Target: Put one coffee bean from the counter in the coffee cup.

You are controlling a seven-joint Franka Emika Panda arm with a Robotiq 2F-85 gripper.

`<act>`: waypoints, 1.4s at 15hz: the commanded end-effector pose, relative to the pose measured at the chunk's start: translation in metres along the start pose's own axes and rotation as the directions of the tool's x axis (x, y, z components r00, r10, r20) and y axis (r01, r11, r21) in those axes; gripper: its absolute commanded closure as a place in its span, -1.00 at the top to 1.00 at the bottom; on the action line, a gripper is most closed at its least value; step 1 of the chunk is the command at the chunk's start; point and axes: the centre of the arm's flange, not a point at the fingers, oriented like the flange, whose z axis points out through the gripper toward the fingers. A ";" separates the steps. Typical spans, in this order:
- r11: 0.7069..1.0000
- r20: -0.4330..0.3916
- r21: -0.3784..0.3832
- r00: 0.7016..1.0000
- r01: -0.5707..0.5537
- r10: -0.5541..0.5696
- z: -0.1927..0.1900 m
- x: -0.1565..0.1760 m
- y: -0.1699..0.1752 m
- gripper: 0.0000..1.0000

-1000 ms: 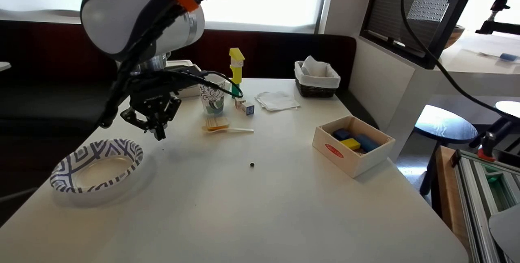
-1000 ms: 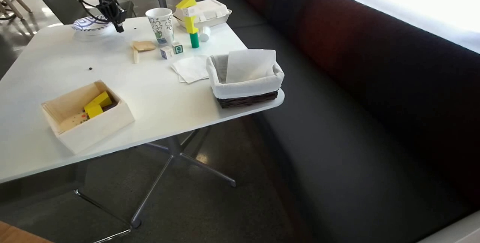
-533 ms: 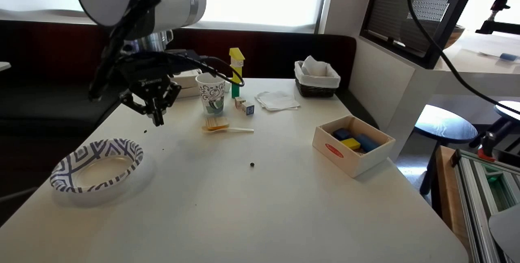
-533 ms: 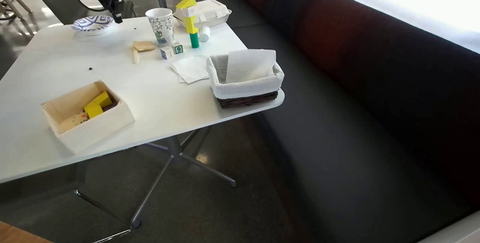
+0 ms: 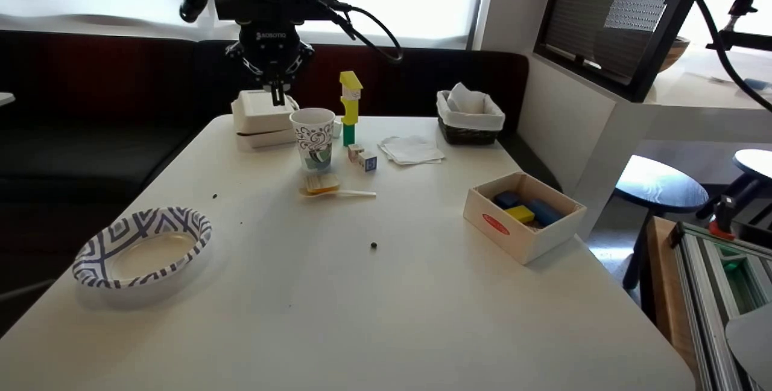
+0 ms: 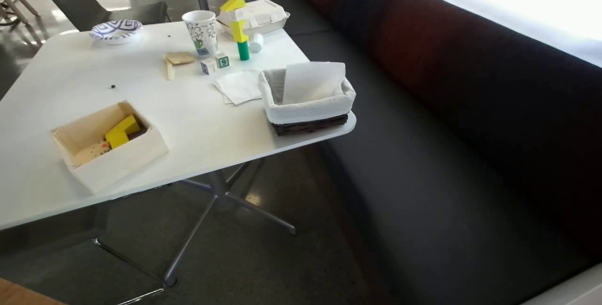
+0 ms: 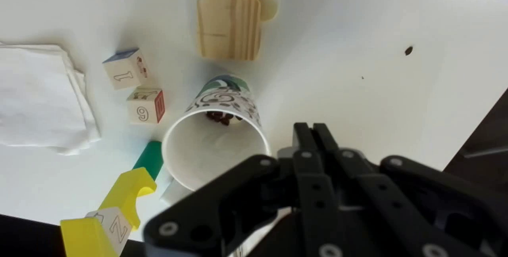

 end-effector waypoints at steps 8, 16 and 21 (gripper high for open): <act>0.999 -0.024 -0.025 0.999 -0.023 0.022 0.007 0.014 0.011 -0.97; 0.992 -0.039 -0.075 0.994 -0.103 0.100 0.026 0.051 0.060 -0.97; 0.990 -0.018 -0.078 0.993 -0.117 0.116 0.040 0.054 0.063 -0.30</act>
